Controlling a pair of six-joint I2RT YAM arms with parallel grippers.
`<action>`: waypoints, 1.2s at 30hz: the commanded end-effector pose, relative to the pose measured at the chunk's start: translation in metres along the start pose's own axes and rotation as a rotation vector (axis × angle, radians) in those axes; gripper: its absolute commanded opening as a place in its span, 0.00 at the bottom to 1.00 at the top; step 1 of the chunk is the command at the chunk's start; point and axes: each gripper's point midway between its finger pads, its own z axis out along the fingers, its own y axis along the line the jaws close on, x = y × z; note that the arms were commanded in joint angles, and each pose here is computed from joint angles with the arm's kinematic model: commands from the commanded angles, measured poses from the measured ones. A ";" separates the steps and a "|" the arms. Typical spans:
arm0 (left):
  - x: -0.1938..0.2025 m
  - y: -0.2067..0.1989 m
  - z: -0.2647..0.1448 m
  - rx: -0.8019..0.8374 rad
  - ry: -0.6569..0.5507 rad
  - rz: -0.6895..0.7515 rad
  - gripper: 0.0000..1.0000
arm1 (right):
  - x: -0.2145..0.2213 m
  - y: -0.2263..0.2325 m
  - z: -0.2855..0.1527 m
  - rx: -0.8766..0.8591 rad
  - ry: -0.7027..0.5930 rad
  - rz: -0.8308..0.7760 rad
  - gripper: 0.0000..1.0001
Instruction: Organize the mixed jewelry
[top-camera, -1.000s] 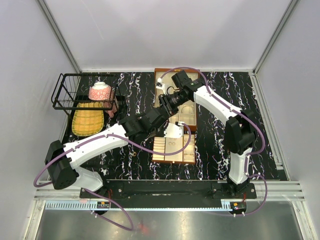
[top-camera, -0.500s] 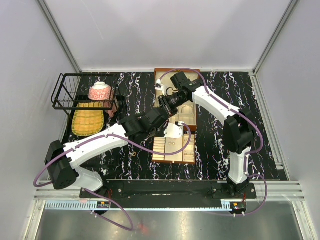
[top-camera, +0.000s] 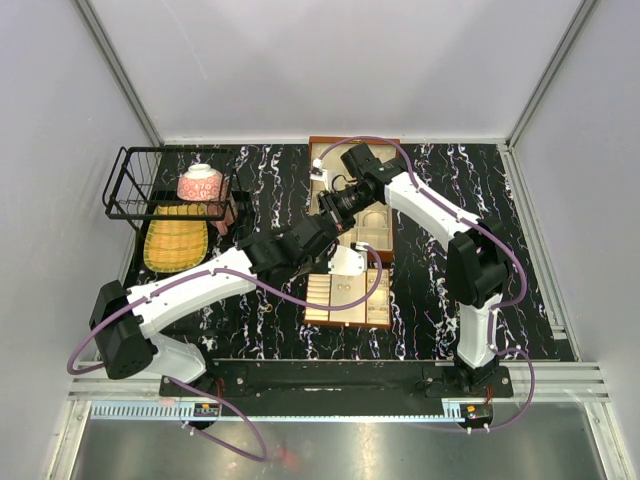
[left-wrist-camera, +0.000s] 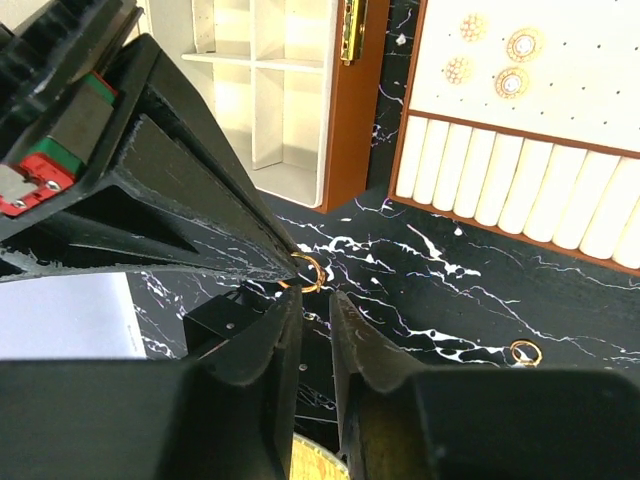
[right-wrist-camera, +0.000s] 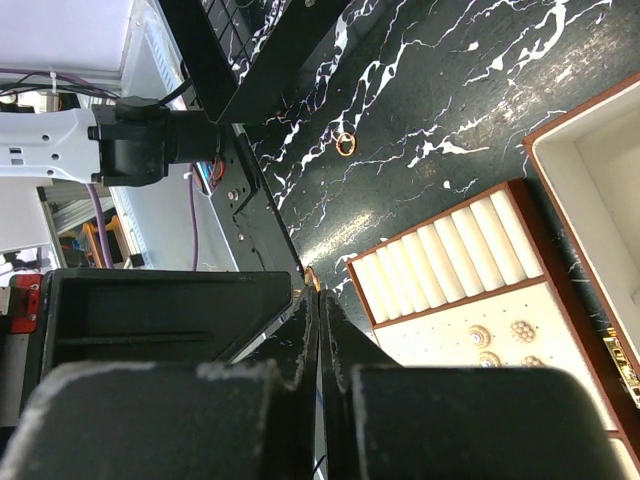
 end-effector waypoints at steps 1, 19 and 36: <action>-0.003 0.006 -0.007 -0.048 -0.031 -0.026 0.26 | -0.010 0.019 -0.016 0.020 -0.039 -0.083 0.00; -0.040 0.070 -0.066 0.069 -0.408 -0.632 0.48 | -0.086 0.026 -0.129 0.132 -0.395 -0.156 0.00; -0.064 0.162 -0.110 0.245 -1.004 -1.221 0.52 | -0.134 0.081 -0.177 0.081 -0.708 -0.276 0.00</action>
